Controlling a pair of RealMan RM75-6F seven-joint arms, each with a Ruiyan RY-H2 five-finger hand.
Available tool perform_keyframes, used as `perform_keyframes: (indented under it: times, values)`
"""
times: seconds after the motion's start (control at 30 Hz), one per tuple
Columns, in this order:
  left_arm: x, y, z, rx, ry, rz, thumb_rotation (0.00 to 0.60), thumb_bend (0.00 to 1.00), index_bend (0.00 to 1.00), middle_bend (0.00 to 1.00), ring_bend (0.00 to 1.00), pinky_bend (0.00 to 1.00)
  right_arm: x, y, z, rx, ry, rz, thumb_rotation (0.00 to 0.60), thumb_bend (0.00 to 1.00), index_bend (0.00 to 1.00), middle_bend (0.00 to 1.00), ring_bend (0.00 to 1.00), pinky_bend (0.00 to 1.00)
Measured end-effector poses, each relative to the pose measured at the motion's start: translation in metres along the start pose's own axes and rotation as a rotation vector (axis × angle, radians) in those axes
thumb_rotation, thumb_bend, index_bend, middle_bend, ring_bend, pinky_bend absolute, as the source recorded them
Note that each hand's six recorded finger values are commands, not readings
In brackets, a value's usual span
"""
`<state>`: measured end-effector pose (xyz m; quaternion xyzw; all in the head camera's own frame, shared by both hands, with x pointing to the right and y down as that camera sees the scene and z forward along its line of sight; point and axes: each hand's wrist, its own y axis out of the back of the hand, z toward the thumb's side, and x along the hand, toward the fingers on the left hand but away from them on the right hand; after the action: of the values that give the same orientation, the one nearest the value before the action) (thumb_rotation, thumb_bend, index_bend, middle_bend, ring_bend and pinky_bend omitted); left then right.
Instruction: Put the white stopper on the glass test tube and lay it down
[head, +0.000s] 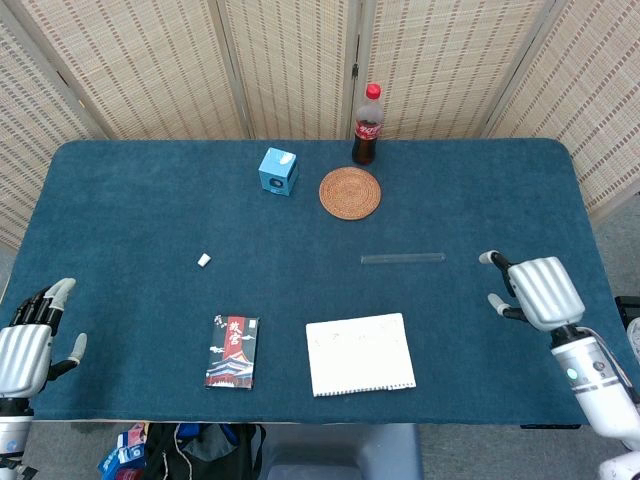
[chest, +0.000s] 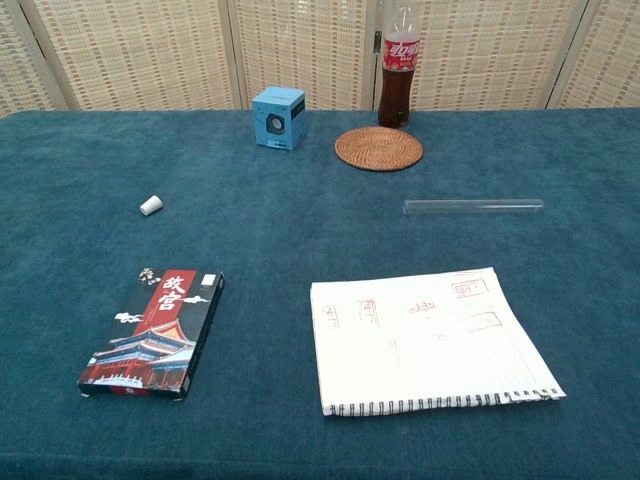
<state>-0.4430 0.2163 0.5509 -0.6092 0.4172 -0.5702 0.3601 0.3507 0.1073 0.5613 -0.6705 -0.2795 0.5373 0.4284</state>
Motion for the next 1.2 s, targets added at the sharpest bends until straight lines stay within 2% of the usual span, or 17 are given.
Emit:
perform_keyframes:
  times: [0.13, 0.3, 0.63, 0.93, 1.2]
  values:
    - [0.0, -0.002, 0.002, 0.005, -0.01, -0.007, 0.6, 0.4, 0.04, 0.1, 0.1, 0.15, -0.035, -0.004, 0.017, 0.023, 0.037, 0.046, 0.6, 0.26, 0.33, 0.94, 0.99, 1.0]
    - [0.001, -0.001, 0.003, 0.008, -0.012, -0.004, 0.6, 0.4, 0.04, 0.1, 0.1, 0.14, -0.072, -0.014, 0.032, 0.047, 0.052, 0.086, 0.6, 0.26, 0.34, 0.98, 1.0, 1.0]
    - [0.002, 0.001, 0.004, 0.016, -0.015, -0.003, 0.6, 0.4, 0.04, 0.1, 0.1, 0.14, -0.139, -0.056, 0.064, 0.086, 0.054, 0.195, 0.6, 0.28, 0.37, 0.99, 1.0, 1.0]
    - [0.004, 0.0, 0.005, 0.016, -0.019, -0.006, 0.6, 0.4, 0.04, 0.1, 0.1, 0.14, -0.168, -0.094, 0.081, 0.113, 0.047, 0.278, 0.6, 0.29, 0.39, 0.99, 1.0, 1.0]
    - [0.003, -0.001, 0.002, 0.012, -0.007, -0.005, 0.6, 0.4, 0.04, 0.1, 0.1, 0.14, -0.182, -0.114, 0.093, 0.141, 0.051, 0.321, 0.6, 0.29, 0.4, 0.99, 1.0, 1.0]
